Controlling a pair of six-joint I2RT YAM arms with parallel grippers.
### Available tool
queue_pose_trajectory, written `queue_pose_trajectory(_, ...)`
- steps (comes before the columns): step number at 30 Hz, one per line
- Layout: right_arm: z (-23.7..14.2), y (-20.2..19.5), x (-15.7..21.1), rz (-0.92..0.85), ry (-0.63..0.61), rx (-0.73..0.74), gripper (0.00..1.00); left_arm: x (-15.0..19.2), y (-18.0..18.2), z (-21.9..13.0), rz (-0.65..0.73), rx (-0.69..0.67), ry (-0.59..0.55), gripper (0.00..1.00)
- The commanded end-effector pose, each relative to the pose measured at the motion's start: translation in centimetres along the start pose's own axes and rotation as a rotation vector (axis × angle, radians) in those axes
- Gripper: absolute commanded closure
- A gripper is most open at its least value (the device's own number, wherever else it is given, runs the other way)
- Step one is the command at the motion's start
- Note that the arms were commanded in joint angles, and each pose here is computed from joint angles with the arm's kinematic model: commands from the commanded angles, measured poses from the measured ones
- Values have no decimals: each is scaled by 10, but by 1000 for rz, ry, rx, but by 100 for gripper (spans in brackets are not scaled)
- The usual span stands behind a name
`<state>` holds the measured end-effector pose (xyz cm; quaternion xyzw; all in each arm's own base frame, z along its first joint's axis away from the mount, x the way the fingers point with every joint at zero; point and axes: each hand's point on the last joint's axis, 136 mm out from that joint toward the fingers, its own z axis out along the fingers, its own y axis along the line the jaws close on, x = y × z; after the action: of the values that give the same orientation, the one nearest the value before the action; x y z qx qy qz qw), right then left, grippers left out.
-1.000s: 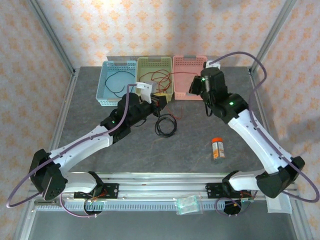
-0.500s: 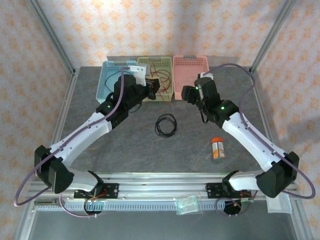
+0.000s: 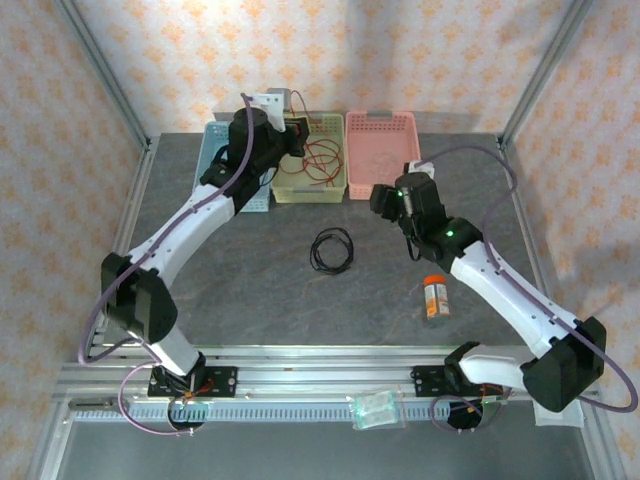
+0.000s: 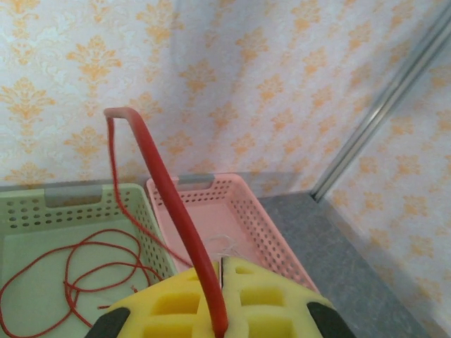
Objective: Untangle the cables
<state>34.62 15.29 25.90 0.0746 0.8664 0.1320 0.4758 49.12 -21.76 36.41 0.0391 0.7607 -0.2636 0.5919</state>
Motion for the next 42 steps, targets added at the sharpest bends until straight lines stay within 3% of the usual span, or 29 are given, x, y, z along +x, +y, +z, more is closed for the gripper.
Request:
queue_pose_trajectory(1,-3,-3,8,41,-5,-30,31,-20,4,18,16,23,-73,100)
queue_pose_trajectory(14,1,-18,47,113,72,-20,33,1,77,127,-123,-38,-118,100)
queue_pose_trajectory(21,-3,-27,50,132,62,1,34,38,103,170,-178,-61,-62,100)
queue_pose_trajectory(29,-1,-29,54,153,64,9,35,94,128,173,-253,-186,25,99)
queue_pose_trajectory(31,-1,-28,53,154,63,7,35,101,125,168,-264,-207,45,89)
queue_pose_trajectory(37,0,-29,53,154,61,15,35,108,117,142,-207,-352,87,40)
queue_pose_trajectory(42,-2,-35,55,140,60,36,35,111,107,117,-162,-436,138,21)
